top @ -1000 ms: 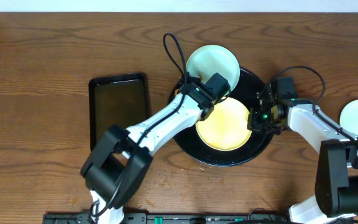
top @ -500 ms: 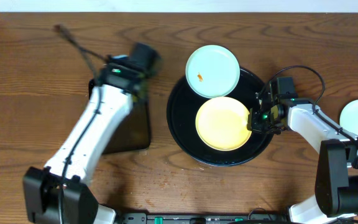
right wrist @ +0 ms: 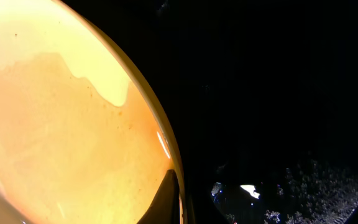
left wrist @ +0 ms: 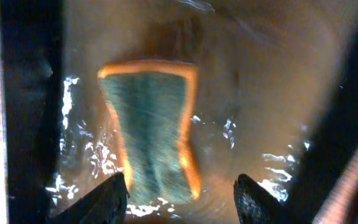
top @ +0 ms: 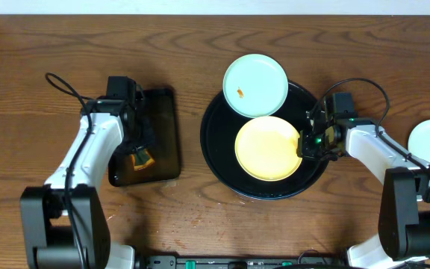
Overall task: Clean dirty plates on tray and stack at the side
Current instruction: 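Return the sponge to the black rectangular tray with the left gripper, then tilt the yellow plate up with the right gripper and move it right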
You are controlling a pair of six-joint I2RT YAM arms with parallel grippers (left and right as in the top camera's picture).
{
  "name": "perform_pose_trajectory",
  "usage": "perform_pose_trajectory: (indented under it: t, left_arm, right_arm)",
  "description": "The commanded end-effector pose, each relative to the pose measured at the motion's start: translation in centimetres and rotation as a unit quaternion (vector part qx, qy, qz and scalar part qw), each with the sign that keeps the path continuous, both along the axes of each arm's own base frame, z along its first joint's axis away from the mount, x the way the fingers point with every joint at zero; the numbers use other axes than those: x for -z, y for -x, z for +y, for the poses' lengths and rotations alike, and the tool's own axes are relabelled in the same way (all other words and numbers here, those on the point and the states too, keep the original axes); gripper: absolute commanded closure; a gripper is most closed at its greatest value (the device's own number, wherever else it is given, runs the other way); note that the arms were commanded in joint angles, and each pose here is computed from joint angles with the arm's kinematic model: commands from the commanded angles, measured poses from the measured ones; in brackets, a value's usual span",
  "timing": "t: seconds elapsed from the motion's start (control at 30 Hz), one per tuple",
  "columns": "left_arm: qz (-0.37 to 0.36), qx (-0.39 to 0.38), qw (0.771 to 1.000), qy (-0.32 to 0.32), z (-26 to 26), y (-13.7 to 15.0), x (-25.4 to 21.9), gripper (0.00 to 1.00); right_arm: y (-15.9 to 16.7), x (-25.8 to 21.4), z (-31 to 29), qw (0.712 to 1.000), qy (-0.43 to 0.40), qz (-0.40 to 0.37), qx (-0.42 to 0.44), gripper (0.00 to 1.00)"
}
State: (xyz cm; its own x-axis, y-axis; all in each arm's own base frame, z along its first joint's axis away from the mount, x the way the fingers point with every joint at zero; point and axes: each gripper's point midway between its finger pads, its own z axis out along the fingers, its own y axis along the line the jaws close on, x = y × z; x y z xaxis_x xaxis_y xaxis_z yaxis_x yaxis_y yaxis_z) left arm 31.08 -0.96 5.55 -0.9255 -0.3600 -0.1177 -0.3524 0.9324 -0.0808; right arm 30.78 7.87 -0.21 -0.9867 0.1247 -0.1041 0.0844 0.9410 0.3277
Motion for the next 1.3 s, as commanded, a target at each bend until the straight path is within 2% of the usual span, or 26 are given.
perform_pose_trajectory:
  t: [0.0,0.07,0.1,0.13,0.17,0.3,0.47,0.6,0.73,0.83,0.97,1.1,1.27]
  left_arm:
    - [-0.068,0.038,0.995,0.070,-3.1,-1.4,-4.3,0.41]
    - [-0.085,0.053,0.992,0.076,-4.2,-1.4,-5.3,0.41]
    - [-0.092,0.060,0.991,0.077,-4.6,-1.4,-5.7,0.41]
    - [-0.097,0.068,0.990,0.078,-5.1,-1.4,-6.0,0.41]
    - [-0.101,0.078,0.989,0.079,-5.8,-1.4,-6.2,0.41]
    - [-0.098,0.109,0.986,0.082,-7.8,-0.9,-6.1,0.40]
    - [-0.097,0.138,0.983,0.078,-9.4,-0.4,-6.1,0.36]
    - [-0.099,0.140,0.983,0.073,-9.4,-0.5,-6.1,0.27]
    - [-0.099,0.140,0.983,0.073,-9.4,-0.5,-6.1,0.25]
    - [-0.099,0.140,0.983,0.072,-9.4,-0.5,-6.1,0.18]
    - [-0.099,0.140,0.983,0.073,-9.4,-0.5,-6.1,0.16]
    - [-0.098,0.140,0.983,0.073,-9.4,-0.5,-6.0,0.15]
    - [-0.099,0.140,0.983,0.073,-9.4,-0.5,-6.1,0.14]
  right_arm:
    - [2.6,3.5,-2.5,0.996,0.068,0.050,-0.004,0.92]
    - [2.3,3.5,-2.3,0.997,0.064,0.042,-0.004,0.83]
    - [2.1,3.5,-2.3,0.997,0.063,0.038,-0.004,0.85]
    - [1.9,3.4,-2.2,0.998,0.061,0.032,-0.008,0.96]
    - [1.8,3.4,-2.0,0.998,0.056,0.030,-0.010,0.99]
    - [1.8,3.0,-1.4,0.999,0.037,0.026,-0.026,0.99]
    - [1.5,0.2,-3.9,0.994,0.111,0.016,-0.007,0.99]
    - [0.8,-4.3,-5.0,0.987,0.160,-0.035,-0.003,0.99]
    - [0.1,-8.2,-4.2,0.979,0.174,-0.106,-0.010,0.99]
    - [-0.1,-10.8,-4.5,0.963,0.222,-0.155,0.004,0.99]
    - [-0.4,-13.4,-4.8,0.935,0.287,-0.207,0.021,0.99]
    - [-0.3,-15.2,-3.2,0.915,0.317,-0.250,0.002,0.99]
    - [-0.3,-15.7,-1.8,0.904,0.330,-0.271,-0.018,0.99]
